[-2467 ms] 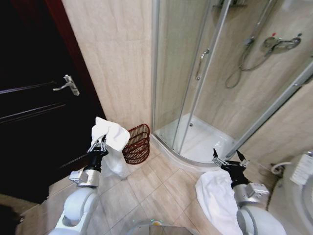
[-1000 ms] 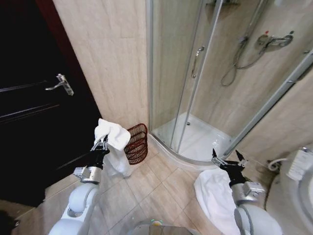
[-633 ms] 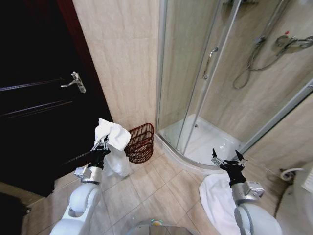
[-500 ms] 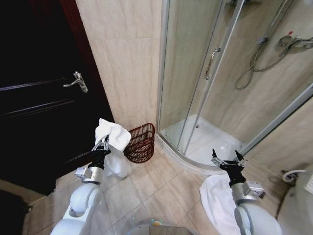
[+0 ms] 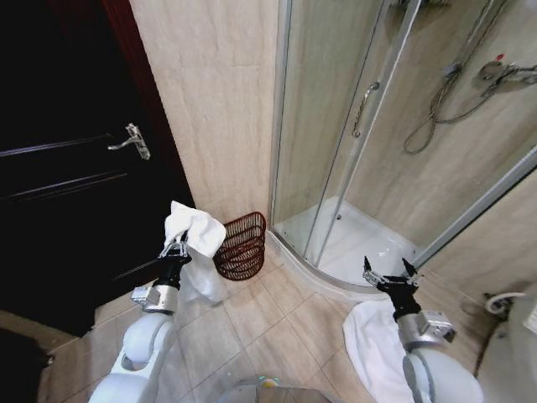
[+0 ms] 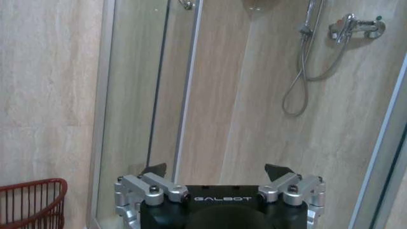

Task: Discard the used towel into the hamper.

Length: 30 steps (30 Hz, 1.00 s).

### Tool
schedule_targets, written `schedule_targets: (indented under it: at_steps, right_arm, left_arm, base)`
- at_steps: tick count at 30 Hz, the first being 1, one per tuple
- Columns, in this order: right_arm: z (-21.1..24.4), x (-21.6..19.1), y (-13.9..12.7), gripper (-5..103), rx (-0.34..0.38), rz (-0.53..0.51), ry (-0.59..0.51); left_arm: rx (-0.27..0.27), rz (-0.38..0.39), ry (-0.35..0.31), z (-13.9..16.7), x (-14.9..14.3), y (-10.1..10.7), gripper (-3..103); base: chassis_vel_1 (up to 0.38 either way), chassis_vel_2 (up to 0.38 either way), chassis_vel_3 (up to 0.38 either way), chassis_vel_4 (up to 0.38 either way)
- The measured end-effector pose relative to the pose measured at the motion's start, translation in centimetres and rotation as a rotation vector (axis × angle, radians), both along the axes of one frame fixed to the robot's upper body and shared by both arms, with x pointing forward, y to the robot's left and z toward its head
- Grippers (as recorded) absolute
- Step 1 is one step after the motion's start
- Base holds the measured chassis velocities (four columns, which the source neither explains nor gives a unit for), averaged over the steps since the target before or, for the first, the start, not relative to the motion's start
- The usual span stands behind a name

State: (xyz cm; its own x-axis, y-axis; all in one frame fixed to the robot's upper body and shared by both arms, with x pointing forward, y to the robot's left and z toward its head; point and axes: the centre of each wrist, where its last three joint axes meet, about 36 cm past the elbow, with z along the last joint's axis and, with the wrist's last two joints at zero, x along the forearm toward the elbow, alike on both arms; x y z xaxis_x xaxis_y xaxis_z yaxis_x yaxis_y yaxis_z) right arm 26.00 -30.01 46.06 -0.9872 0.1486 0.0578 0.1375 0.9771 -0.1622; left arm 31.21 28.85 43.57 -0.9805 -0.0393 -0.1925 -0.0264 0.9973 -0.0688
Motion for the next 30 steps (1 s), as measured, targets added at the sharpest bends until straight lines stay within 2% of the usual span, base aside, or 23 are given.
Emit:
schedule_targets:
  at_steps: [18,21,24,25,29,30]
  right_arm:
    - [-0.3,0.5,0.2,100,0.009,-0.006,-0.008]
    - [-0.5,0.5,0.1,100,0.010,-0.008,-0.006]
    - [-1.1,0.7,0.0,100,0.010,-0.013,0.004]
    - [-1.1,0.7,0.0,100,0.010,-0.013,0.004]
    - [-1.8,1.0,0.2,100,-0.001,-0.012,0.021]
    - [-1.8,1.0,0.2,100,-0.001,-0.012,0.021]
  left_arm:
    - [0.012,-0.024,-0.001,0.2,0.8,0.1,7]
    - [0.008,-0.047,0.002,0.4,1.1,-0.1,7]
    - [0.012,-0.116,0.007,1.0,2.5,-0.9,7]
    - [0.012,-0.116,0.007,1.0,2.5,-0.9,7]
    - [0.027,-0.204,-0.012,3.3,6.5,-1.6,7]
    - [0.027,-0.204,-0.012,3.3,6.5,-1.6,7]
  base:
    - [-0.065,0.068,0.074,-0.066]
    - [-0.041,0.046,0.035,-0.061]
    - [0.000,0.000,0.000,0.000]
    - [0.000,0.000,0.000,0.000]
    - [0.000,0.000,0.000,0.000]
    - [0.000,0.000,0.000,0.000]
